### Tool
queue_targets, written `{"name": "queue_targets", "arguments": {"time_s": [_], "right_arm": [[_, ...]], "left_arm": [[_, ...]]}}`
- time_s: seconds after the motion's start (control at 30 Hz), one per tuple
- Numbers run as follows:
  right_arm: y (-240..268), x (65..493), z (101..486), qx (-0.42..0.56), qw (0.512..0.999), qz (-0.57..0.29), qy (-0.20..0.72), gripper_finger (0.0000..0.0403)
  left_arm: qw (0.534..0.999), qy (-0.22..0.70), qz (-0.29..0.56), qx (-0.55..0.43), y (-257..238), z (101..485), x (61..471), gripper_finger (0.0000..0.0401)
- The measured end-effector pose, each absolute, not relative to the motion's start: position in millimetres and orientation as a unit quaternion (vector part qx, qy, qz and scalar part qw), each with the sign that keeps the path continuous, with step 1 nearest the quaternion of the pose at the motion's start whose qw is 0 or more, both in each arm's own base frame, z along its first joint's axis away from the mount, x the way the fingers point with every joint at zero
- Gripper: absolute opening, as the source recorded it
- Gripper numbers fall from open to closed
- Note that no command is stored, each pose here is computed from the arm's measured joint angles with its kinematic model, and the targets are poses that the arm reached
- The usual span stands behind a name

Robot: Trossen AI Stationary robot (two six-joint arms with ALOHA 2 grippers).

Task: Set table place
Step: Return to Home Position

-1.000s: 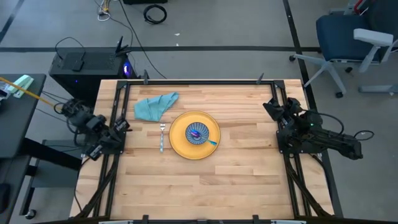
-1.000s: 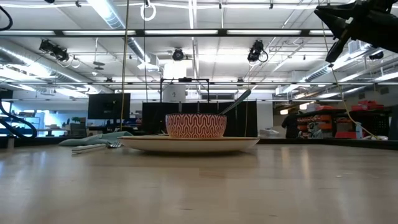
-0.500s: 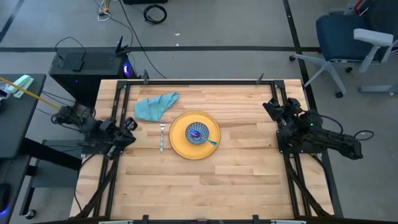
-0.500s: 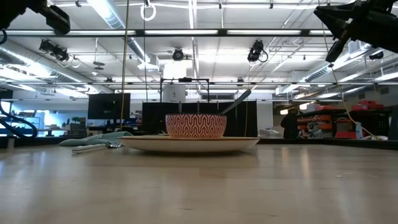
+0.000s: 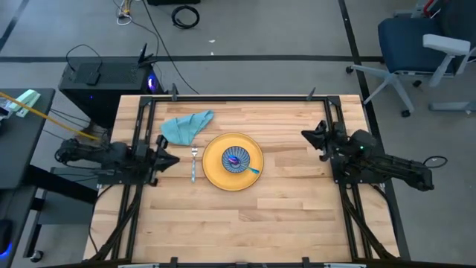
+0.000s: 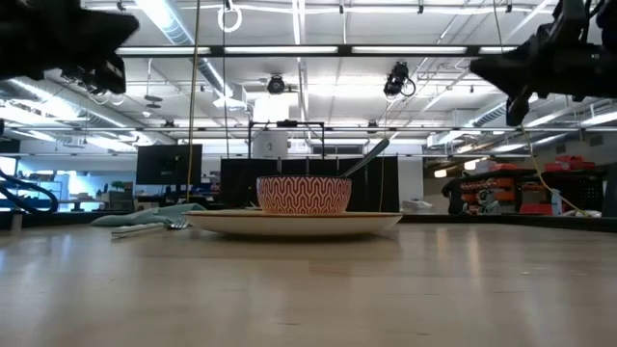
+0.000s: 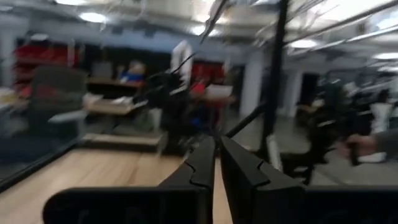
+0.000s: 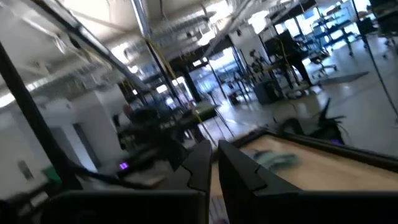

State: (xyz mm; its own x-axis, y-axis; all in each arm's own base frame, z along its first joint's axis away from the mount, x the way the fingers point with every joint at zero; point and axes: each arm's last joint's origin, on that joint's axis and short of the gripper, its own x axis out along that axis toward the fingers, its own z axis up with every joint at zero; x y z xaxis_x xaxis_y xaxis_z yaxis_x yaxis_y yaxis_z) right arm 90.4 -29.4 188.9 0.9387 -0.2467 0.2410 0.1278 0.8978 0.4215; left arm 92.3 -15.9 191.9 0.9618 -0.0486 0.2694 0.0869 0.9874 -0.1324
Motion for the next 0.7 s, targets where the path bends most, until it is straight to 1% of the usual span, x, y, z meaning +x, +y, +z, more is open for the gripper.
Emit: {"name": "queue_targets", "arguments": {"time_s": [0.1,0.27,0.33,0.5,0.7], "right_arm": [[-30,92,181,0.198,0.968,-0.109,-0.106,0.0034],[-30,93,168,0.211,0.969,-0.123,-0.041,0.0034],[-30,93,168,0.208,0.969,-0.126,-0.032,0.0034],[-31,94,167,0.182,0.975,-0.129,-0.016,0.0034],[-31,95,168,0.181,0.975,-0.128,-0.017,0.0034]], "left_arm": [[0.993,-0.102,-0.007,-0.065,-13,186,94,0.0038],[0.998,-0.044,0.007,-0.05,-11,174,96,0.004],[0.998,-0.028,0.007,-0.048,-11,171,97,0.0037],[0.999,-0.024,0.006,-0.034,-11,170,97,0.003],[0.999,-0.024,0.006,-0.04,-11,170,97,0.003]]}}
